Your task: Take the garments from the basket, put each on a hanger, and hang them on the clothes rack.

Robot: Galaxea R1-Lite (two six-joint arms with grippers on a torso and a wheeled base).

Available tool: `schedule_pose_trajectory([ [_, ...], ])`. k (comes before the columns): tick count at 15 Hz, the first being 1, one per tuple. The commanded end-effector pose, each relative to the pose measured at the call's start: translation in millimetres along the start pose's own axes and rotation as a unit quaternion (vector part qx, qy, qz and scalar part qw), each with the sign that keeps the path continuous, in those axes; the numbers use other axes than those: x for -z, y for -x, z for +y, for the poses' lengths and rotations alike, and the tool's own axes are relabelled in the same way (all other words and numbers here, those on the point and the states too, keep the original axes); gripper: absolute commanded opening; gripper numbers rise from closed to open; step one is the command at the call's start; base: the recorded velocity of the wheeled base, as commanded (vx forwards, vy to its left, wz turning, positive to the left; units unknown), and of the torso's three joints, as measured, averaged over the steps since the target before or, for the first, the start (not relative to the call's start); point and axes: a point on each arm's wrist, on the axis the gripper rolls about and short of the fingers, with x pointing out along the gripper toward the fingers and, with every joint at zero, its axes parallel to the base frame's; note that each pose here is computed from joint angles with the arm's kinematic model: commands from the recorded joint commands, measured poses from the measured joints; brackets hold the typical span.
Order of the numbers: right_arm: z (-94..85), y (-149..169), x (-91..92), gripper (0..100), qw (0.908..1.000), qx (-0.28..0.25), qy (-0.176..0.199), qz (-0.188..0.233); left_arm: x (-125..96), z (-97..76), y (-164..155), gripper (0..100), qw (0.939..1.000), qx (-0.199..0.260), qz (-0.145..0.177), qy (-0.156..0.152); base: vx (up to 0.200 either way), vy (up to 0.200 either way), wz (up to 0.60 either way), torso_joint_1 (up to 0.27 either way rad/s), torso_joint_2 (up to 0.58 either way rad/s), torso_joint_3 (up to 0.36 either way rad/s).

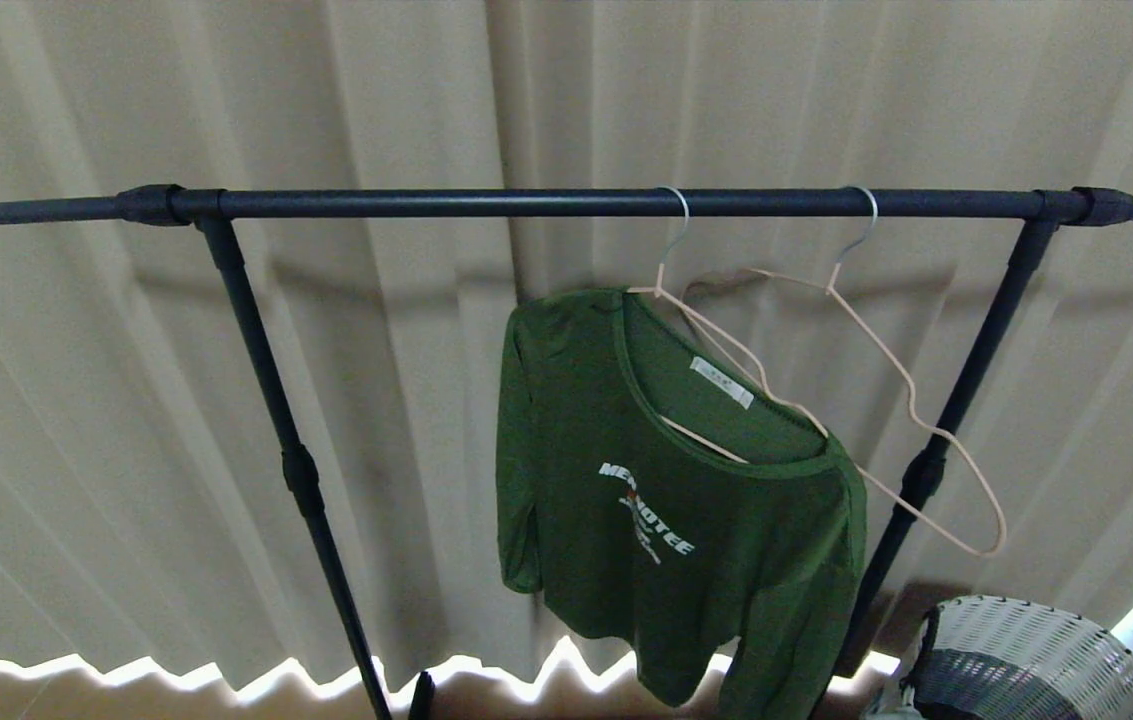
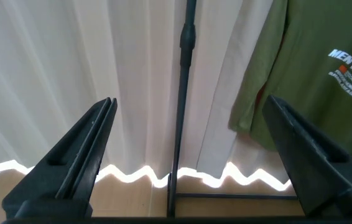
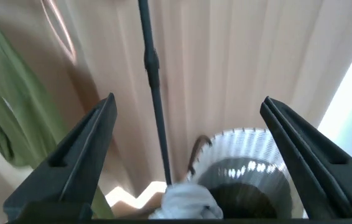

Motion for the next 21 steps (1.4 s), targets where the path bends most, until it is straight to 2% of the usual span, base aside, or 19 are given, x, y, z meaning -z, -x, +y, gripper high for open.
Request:
schedule_pose_trajectory([
  [1, 0.0, -0.5, 2.2, 100, 1.0, 0.0, 0.002, 0.002, 0.1, 0.0, 0.0, 100, 1.0, 0.0, 0.0, 0.0, 0.0, 0.0, 0.0, 0.0, 0.0, 0.0],
  [12, -0.1, -0.5, 1.5, 100, 1.0, 0.002, -0.005, -0.001, 0.1, 0.0, 0.0, 100, 1.0, -0.001, 0.0, 0.001, 0.0, 0.0, 0.0, 0.0, 0.0, 0.0],
  [21, -0.1, -0.5, 1.5, 100, 1.0, 0.003, -0.006, -0.001, 0.1, 0.0, 0.0, 100, 1.0, 0.0, 0.0, 0.0, -0.2, 0.0, 0.0, 0.004, 0.0, 0.002],
])
